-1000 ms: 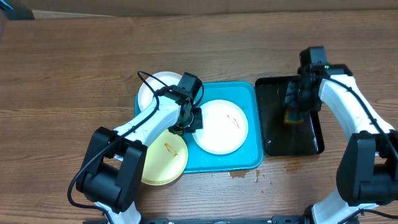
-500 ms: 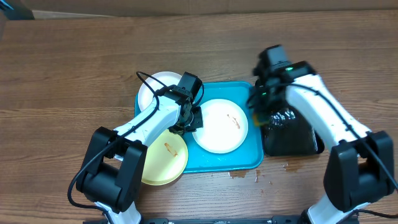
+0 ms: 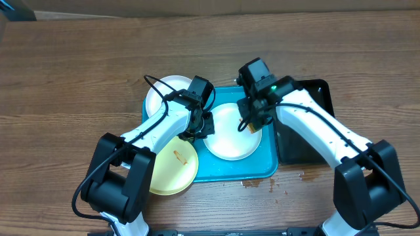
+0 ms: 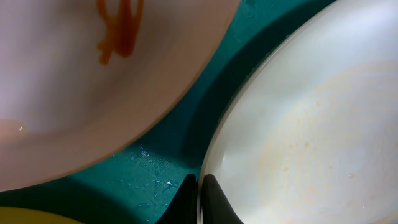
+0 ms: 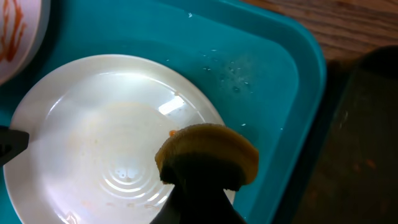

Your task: Clean dirty plates on tray and stack at the side

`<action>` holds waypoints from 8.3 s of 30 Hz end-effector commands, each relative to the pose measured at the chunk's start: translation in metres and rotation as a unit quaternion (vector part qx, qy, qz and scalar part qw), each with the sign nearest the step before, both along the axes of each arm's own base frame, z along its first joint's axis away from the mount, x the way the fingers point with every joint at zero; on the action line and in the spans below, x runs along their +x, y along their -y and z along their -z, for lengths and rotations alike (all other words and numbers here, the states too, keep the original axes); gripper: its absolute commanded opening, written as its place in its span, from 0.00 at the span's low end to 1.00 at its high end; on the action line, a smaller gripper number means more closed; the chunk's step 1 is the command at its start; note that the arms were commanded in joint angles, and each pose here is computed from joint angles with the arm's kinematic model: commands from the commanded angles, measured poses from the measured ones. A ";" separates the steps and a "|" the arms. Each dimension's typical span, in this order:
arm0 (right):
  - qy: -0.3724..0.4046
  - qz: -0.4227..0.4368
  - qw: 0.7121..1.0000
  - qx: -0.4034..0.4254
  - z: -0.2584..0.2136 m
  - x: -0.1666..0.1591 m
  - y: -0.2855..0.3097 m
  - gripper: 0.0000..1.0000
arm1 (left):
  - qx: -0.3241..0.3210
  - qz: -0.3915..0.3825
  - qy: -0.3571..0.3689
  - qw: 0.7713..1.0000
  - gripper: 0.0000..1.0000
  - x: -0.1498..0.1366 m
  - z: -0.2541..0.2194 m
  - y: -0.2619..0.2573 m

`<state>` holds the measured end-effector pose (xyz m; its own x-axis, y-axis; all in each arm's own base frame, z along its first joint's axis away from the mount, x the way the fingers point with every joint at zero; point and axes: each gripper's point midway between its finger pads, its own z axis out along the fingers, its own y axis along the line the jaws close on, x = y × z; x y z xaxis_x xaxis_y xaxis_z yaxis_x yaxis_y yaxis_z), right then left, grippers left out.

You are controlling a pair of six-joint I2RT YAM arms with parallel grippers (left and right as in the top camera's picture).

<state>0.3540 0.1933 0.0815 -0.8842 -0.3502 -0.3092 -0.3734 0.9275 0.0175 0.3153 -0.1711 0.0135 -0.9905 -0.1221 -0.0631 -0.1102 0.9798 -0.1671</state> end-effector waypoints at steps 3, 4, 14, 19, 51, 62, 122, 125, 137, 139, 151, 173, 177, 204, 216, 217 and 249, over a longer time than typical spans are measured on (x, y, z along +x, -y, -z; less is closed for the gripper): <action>0.026 -0.020 0.999 -0.033 0.012 -0.003 0.001 0.04 | 0.019 -0.002 -0.015 1.000 0.04 -0.005 0.014 -0.004; 0.027 -0.020 0.999 -0.032 0.015 -0.004 0.001 0.04 | 0.019 -0.002 -0.016 1.000 0.04 -0.005 0.014 -0.004; 0.051 -0.014 0.998 -0.033 0.043 -0.003 0.006 0.11 | 0.020 -0.002 -0.017 1.000 0.04 -0.006 0.014 -0.005; 0.053 -0.007 0.998 -0.028 0.045 -0.002 0.006 0.26 | 0.021 -0.002 -0.018 1.000 0.05 -0.007 0.014 -0.005; -0.028 -0.028 0.998 0.055 0.086 -0.051 -0.010 0.04 | 0.022 0.001 -0.019 1.000 0.04 -0.007 0.014 -0.005; -0.065 -0.119 0.981 0.136 0.053 -0.058 -0.046 0.04 | 0.021 0.001 -0.018 1.000 0.04 -0.007 0.014 -0.005; 0.063 0.432 0.895 0.090 -0.074 0.079 0.282 1.00 | 0.012 0.026 -0.007 1.000 0.04 0.007 0.000 -0.005; 0.064 0.446 0.888 0.089 -0.074 0.076 0.296 1.00 | 0.011 0.025 -0.003 1.000 0.04 0.015 -0.013 -0.007; 0.065 0.454 0.884 0.089 -0.074 0.074 0.303 1.00 | 0.011 0.062 0.063 0.996 0.04 0.059 -0.079 0.002; 0.065 0.454 0.884 0.089 -0.074 0.074 0.303 1.00 | 0.006 0.062 0.079 0.995 0.04 0.067 -0.093 0.006; 0.065 0.454 0.884 0.089 -0.074 0.074 0.303 1.00 | -0.019 0.088 0.177 0.980 0.04 0.097 -0.142 0.050; 0.065 0.454 0.884 0.089 -0.074 0.074 0.303 1.00 | 0.206 0.207 0.431 0.854 0.04 0.054 -0.207 0.164; 0.065 0.454 0.884 0.089 -0.074 0.074 0.303 1.00 | 0.246 0.227 0.469 0.817 0.04 0.040 -0.224 0.178; 0.065 0.454 0.884 0.089 -0.074 0.074 0.303 1.00 | 0.324 0.167 0.555 0.748 0.04 0.020 -0.278 0.186; 0.065 0.454 0.884 0.089 -0.074 0.074 0.303 1.00 | 0.090 0.265 0.414 0.866 0.04 0.019 -0.197 0.219; 0.065 0.454 0.884 0.089 -0.074 0.074 0.303 1.00 | 0.057 0.269 0.392 0.878 0.04 0.019 -0.191 0.222; 0.065 0.454 0.884 0.089 -0.074 0.074 0.303 1.00 | -0.042 -0.327 0.176 0.927 0.04 0.086 -0.175 -0.347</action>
<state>0.4252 -0.1081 0.1460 -0.7433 0.5474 -0.3846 0.5139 0.8352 0.1956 0.4202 0.1357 0.1675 -0.7035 -0.6487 -0.2904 -0.5288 0.7507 -0.3959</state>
